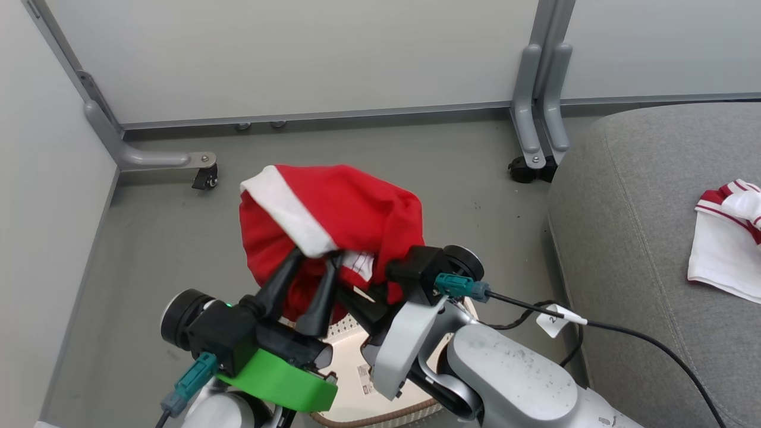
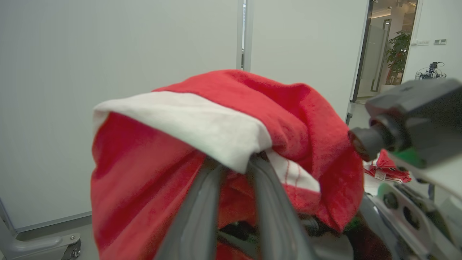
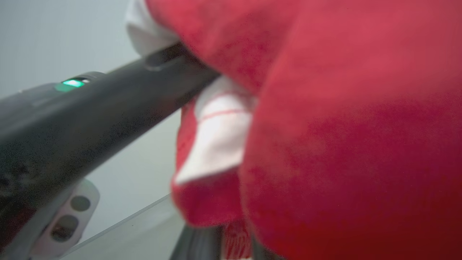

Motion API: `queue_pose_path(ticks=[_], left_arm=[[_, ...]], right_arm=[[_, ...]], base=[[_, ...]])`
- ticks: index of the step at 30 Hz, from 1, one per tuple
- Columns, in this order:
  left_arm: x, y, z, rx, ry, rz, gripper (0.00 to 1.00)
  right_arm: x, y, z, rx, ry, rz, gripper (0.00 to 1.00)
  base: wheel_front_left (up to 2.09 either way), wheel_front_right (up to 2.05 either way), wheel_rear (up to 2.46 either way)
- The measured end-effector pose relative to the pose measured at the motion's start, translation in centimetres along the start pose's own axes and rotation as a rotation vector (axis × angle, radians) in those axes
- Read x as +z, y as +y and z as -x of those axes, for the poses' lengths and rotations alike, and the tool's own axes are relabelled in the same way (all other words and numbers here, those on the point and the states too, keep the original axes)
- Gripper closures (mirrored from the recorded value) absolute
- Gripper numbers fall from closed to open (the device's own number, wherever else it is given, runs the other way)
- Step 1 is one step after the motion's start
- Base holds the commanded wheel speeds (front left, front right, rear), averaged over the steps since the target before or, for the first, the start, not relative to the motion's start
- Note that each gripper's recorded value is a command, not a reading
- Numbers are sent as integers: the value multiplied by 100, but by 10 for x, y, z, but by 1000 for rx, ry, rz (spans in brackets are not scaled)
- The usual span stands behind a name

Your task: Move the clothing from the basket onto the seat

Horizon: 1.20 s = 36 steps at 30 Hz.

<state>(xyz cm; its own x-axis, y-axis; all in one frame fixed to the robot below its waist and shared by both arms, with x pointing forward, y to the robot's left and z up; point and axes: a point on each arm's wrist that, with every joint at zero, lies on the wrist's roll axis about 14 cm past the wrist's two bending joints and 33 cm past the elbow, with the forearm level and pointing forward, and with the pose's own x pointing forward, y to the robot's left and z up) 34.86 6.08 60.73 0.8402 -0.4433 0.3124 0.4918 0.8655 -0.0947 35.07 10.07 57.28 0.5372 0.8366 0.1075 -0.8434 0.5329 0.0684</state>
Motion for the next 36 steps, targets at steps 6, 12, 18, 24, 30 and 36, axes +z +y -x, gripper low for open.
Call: queue_pose_path(ticks=[6,12,18,24,30,36], left_arm=[[0,2,0,12,-1,-12,0],[1,3,1,15,-2,-24,0],[-4,8,4,17,19,-43,0],[-8,10,7,19,39,-48,0],[-22,10,12,13,100,-45,0],[-44,8,23,3,182,-26,0]], right_arm=[[1,-3,0,-7,-2,2,100],[2,-11,0,-30,-8,2,100],[2,-20,1,-54,-9,8,100],[2,-32,4,-87,-12,9,100],[5,-47,10,-130,-17,20,100],[9,-59,16,-169,-26,27,100]], base=[[0,0,0],[0,0,0],[0,0,0],[0,0,0],[0,0,0],[0,0,0]])
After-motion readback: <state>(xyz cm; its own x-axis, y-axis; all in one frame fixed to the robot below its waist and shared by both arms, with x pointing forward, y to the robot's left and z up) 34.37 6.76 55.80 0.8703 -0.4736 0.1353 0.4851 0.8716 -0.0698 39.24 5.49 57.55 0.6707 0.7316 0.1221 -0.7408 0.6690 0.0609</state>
